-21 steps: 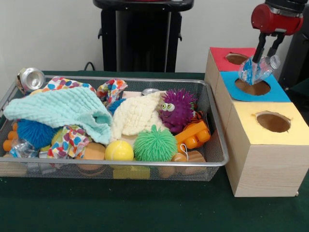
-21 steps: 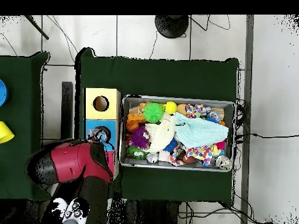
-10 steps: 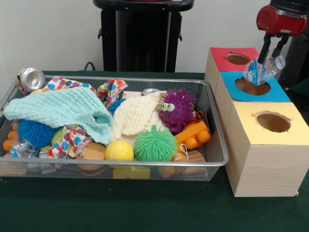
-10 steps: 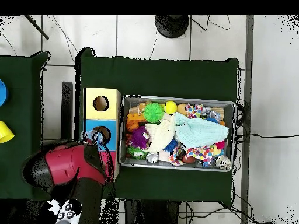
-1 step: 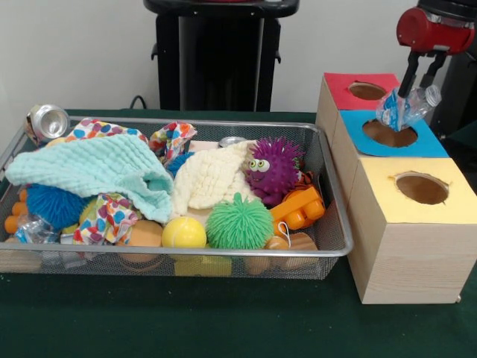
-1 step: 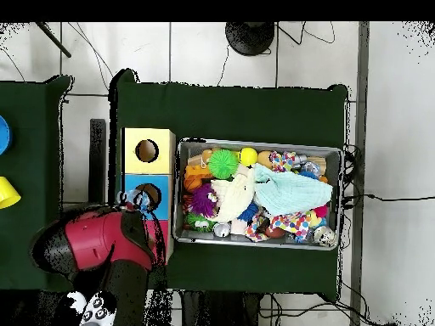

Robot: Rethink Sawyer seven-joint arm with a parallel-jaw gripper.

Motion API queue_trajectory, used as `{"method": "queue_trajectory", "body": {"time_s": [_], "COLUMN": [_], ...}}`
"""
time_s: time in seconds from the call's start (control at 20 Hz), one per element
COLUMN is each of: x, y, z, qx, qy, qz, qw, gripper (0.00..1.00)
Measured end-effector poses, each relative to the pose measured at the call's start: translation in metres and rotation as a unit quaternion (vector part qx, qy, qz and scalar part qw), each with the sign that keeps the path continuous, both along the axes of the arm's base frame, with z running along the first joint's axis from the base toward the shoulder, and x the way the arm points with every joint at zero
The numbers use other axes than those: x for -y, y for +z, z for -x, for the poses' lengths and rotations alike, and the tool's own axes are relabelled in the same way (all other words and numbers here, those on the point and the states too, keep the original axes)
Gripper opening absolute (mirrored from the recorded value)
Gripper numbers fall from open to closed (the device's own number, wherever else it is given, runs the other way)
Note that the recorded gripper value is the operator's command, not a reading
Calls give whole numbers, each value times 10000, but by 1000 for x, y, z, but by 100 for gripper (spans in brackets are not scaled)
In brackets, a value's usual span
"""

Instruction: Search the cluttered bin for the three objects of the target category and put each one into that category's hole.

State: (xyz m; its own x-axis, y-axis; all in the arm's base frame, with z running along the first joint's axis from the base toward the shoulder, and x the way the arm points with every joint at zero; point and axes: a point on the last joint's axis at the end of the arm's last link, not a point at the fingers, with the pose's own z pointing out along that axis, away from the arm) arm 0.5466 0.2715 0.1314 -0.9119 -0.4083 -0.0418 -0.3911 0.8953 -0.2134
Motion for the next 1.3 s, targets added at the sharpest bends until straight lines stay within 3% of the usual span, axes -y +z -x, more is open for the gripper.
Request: {"method": "queue_trajectory", "body": {"time_s": [0.5,0.55,1.3], "x": [0,-1,-2], "y": [1,1,2], "z": [-1,-1,-3], "qx": [2,2,5], "qy": [-37,-48,-131], "qz": [-23,-32,-89], "qw": [10000,10000,9999], "gripper": [0,100,100]}}
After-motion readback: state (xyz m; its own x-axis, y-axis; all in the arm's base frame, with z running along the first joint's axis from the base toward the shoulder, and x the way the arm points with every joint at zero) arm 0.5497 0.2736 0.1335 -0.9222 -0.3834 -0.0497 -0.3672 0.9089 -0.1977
